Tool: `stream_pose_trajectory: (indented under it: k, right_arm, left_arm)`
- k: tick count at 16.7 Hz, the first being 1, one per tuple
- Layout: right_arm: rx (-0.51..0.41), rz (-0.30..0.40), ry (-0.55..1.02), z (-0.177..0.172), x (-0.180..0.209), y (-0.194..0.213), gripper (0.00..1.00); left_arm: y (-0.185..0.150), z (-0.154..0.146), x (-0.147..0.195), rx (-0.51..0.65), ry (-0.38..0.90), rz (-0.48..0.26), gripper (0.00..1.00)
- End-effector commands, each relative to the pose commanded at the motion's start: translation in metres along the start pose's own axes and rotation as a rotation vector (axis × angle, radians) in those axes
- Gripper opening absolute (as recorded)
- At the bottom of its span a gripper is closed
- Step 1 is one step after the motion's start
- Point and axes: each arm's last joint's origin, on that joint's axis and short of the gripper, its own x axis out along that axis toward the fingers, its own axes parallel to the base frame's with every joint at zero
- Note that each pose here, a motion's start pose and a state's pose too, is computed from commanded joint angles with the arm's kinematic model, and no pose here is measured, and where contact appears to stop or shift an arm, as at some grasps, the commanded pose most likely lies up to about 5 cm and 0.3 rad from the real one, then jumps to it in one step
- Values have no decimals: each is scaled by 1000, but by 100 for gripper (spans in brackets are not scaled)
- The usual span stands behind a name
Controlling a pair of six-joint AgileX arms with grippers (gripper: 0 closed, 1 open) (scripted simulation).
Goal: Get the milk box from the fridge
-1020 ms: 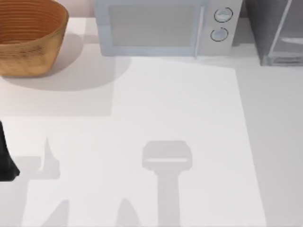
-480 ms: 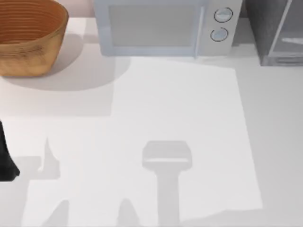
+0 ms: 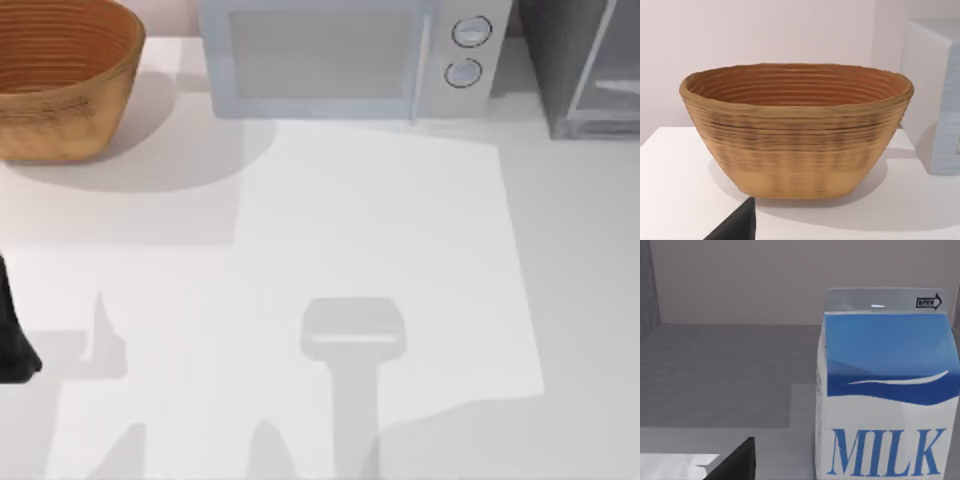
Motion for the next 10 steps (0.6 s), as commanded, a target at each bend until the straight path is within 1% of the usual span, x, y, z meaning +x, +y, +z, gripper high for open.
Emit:
stream_pose_trajectory:
  k: [2,4,10]
  right_arm:
    - [0,-2,-2,1,-1,-2,100]
    - [2,0,5,-2,8,-1,100]
    - [-1,0,-3,0,57,-1,100]
  left_arm:
    - [0,0,0,0,0,0,100]
    - [0,0,0,0,0,0,100]
    - [0,0,0,0,0,0,100]
